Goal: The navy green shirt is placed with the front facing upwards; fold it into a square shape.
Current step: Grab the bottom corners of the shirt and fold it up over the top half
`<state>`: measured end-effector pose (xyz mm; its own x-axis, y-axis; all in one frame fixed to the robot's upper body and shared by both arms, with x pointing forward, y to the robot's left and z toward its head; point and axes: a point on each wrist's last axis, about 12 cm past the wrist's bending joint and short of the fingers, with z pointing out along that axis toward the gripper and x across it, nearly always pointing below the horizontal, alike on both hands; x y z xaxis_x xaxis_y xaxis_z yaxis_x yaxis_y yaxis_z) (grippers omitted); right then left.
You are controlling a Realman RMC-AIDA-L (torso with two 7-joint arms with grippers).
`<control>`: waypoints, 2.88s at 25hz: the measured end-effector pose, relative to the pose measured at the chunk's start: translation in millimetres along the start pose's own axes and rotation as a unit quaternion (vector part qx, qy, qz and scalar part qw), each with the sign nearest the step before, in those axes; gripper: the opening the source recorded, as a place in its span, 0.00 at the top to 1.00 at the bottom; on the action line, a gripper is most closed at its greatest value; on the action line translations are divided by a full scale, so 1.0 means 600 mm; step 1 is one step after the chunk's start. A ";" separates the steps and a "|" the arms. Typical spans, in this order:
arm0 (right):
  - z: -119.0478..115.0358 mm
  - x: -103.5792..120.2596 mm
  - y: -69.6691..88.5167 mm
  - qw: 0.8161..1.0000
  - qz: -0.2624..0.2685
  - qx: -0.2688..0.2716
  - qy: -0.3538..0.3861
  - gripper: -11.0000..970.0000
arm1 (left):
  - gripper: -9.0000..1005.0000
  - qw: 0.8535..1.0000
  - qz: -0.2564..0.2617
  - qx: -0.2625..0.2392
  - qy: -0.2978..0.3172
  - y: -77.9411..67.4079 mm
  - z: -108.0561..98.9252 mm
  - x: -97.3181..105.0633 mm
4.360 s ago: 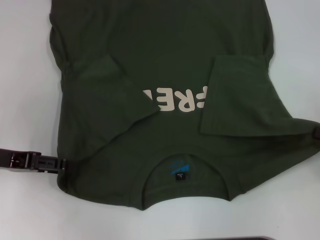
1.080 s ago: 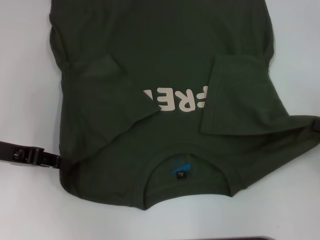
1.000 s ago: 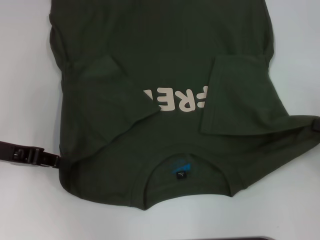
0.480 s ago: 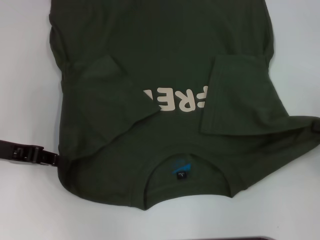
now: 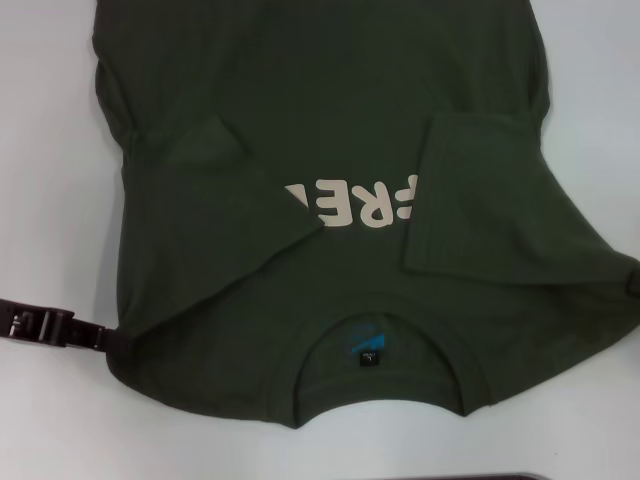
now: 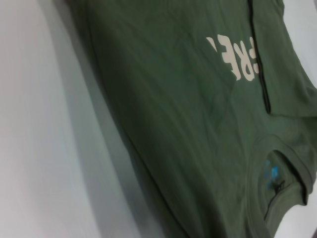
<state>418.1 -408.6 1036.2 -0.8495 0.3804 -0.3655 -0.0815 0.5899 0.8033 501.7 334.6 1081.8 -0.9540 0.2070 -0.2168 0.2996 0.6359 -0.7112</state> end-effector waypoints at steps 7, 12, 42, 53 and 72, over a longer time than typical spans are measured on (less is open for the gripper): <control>-0.012 0.031 -0.007 1.000 0.007 0.000 -0.005 0.96 | 0.94 1.000 -0.003 0.001 0.000 0.002 -0.010 0.015; -0.030 0.051 -0.013 1.000 0.016 0.003 -0.021 0.96 | 0.94 1.000 -0.008 0.001 -0.001 0.003 -0.023 0.026; -0.044 0.055 -0.019 0.999 0.019 0.012 -0.033 0.96 | 0.94 1.000 -0.015 -0.010 0.019 0.008 -0.022 0.035; -0.036 0.037 -0.015 0.999 0.008 0.010 -0.033 0.96 | 0.94 1.000 -0.012 -0.001 0.019 0.004 -0.021 0.032; -0.035 0.027 -0.016 0.999 0.010 0.015 -0.040 0.96 | 0.37 1.000 -0.016 -0.025 0.000 0.009 -0.032 0.014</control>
<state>394.1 -422.7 1032.4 -0.8069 0.4469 -0.3862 -0.0485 0.6016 0.7974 495.8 354.2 1089.0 -0.9632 0.1850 -0.1949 0.2687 0.6782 -0.6840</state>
